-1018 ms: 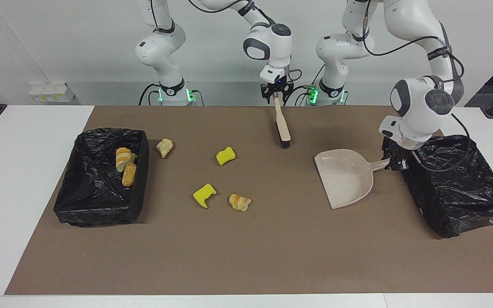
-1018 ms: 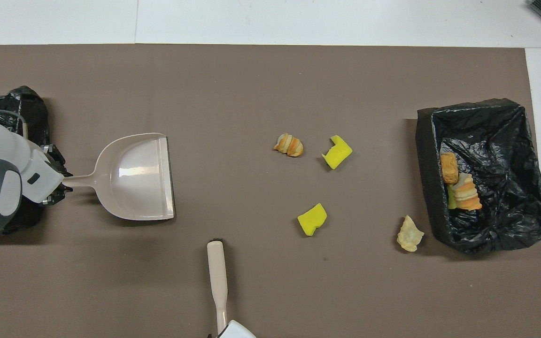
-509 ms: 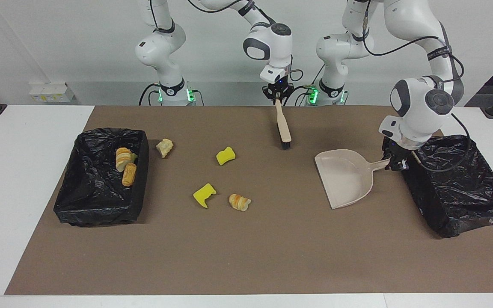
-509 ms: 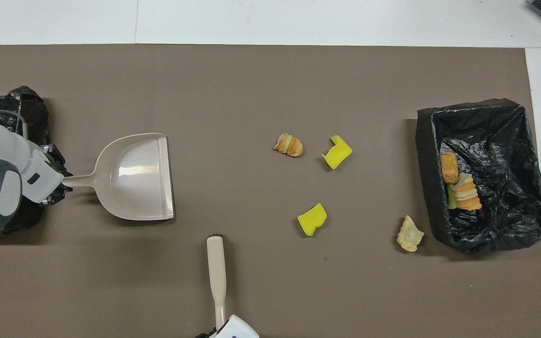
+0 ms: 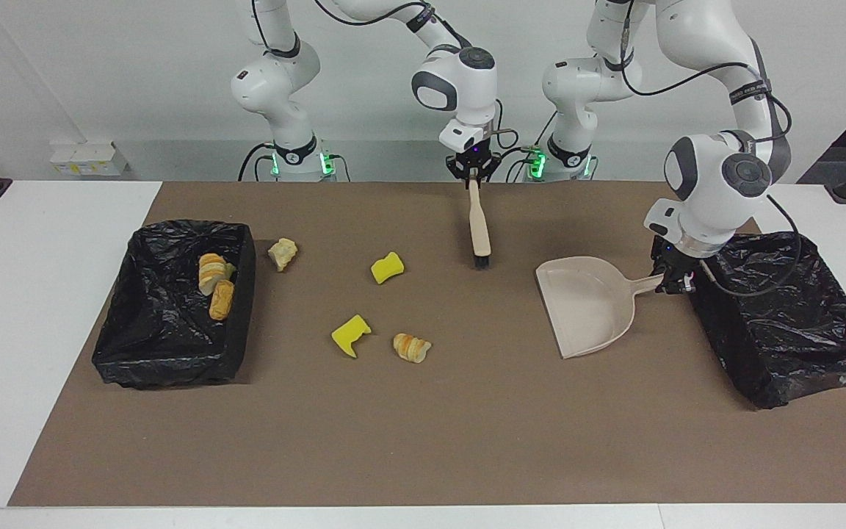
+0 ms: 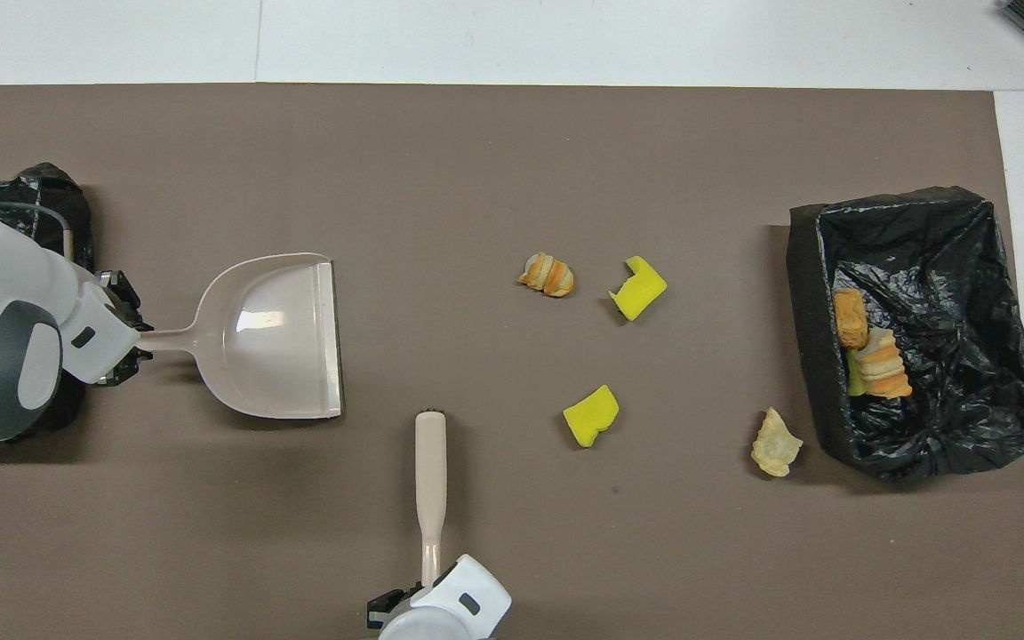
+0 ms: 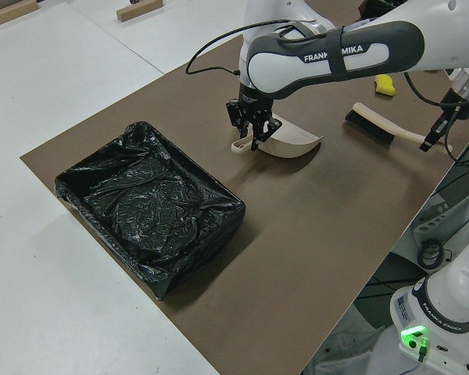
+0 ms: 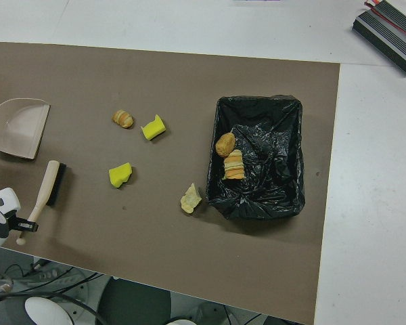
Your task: Sweep and dump trash in bin
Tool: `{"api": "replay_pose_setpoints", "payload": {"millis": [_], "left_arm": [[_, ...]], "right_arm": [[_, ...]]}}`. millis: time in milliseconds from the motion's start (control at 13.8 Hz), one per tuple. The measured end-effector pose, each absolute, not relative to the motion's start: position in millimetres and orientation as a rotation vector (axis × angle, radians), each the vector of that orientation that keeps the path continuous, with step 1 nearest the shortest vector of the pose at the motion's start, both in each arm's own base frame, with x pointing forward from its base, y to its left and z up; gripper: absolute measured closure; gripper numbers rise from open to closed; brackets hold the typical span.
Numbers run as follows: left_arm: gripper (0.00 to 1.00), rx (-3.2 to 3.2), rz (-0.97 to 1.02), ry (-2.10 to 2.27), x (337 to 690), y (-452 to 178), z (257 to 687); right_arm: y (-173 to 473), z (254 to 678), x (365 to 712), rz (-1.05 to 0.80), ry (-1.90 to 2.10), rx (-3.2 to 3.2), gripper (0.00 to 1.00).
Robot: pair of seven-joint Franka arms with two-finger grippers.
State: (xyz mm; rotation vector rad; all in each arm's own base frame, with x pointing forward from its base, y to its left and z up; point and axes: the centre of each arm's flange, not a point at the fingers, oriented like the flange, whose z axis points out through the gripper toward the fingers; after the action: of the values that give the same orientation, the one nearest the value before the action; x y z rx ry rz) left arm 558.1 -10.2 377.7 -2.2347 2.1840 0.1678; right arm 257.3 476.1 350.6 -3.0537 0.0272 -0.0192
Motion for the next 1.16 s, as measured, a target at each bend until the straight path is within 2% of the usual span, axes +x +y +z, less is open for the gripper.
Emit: {"api": "replay_pose_setpoints", "payload": {"millis": [291,655,873,1164], "left_arm": [[0.68,-2.221,0.167,2.194,557,-28,378],[0.68,-2.235,0.171,2.180,557,-32,377],[0.68,-2.263,0.174,2.149,556,-41,377],[0.68,-2.299,0.165,2.088,548,-101,378]], "right_arm": [[452,403,301,-0.099,0.163,-2.993,0.74],[360,451,343,-0.047,0.401,-3.098,0.74],[305,449,360,0.042,0.480,-3.175,0.74],[222,434,374,0.182,0.513,-3.290,0.74]]}}
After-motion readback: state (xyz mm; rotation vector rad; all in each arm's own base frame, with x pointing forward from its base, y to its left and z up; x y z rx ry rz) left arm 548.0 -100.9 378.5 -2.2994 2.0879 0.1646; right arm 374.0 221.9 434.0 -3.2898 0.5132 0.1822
